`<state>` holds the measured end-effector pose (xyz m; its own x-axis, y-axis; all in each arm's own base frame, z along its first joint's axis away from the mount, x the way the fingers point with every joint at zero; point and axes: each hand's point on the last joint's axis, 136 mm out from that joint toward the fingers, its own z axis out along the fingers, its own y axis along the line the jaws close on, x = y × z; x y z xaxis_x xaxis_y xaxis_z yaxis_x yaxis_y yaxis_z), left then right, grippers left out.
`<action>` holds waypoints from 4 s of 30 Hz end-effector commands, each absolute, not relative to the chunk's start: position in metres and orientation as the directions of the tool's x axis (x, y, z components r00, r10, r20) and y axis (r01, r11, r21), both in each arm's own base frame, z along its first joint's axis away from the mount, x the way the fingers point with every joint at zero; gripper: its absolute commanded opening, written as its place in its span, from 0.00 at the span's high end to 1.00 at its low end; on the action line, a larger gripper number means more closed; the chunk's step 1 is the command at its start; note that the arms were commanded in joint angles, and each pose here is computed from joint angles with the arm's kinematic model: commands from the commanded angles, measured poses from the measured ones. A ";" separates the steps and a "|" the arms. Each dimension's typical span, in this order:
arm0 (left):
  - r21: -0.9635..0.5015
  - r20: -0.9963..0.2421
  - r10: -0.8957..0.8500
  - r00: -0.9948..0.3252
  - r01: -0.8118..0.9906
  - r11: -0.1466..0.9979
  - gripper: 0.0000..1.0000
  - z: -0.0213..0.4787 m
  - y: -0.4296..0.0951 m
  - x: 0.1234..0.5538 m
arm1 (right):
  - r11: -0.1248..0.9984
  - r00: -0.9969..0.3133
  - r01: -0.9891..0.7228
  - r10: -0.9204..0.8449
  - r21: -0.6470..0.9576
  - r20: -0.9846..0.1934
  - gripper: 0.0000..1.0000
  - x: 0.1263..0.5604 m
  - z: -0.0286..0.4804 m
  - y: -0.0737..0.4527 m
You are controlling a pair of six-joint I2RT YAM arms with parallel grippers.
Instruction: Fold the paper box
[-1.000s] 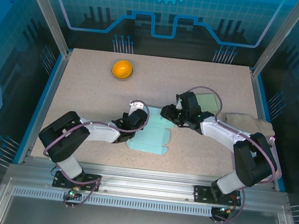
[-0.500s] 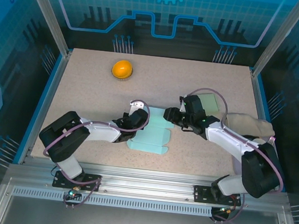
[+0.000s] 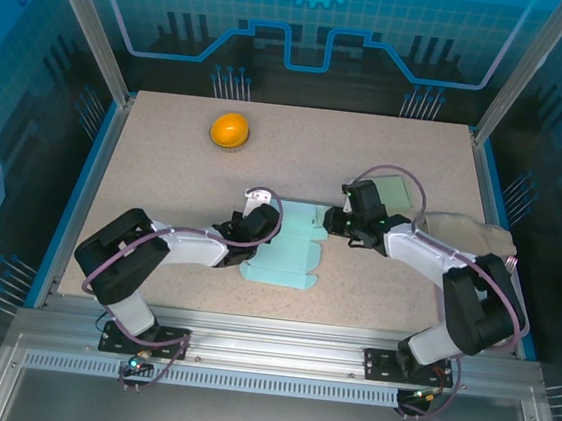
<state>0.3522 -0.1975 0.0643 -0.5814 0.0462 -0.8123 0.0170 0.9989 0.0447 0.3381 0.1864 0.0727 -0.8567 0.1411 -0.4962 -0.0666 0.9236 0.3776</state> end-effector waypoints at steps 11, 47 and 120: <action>0.147 -0.721 0.149 -0.677 0.060 0.987 1.00 0.033 -0.192 0.337 | 0.931 -0.874 0.014 0.189 0.365 -0.449 0.82 0.345 0.026 0.160; 0.155 -0.703 0.161 -0.693 0.072 0.985 1.00 0.029 -0.196 0.338 | 0.798 -0.854 -0.257 0.077 0.545 -0.515 0.86 0.337 0.067 0.279; 0.162 -0.699 0.158 -0.697 0.061 0.985 1.00 0.027 -0.193 0.337 | 0.396 -0.252 -0.913 -0.739 -0.100 -0.625 0.55 0.350 0.096 0.191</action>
<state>0.3593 -0.1975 0.0631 -0.5978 0.0439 -0.8004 -0.0178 0.9975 0.0679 0.3465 0.1733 0.0848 -0.2629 -0.7741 -0.5759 -0.9062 0.4029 -0.1280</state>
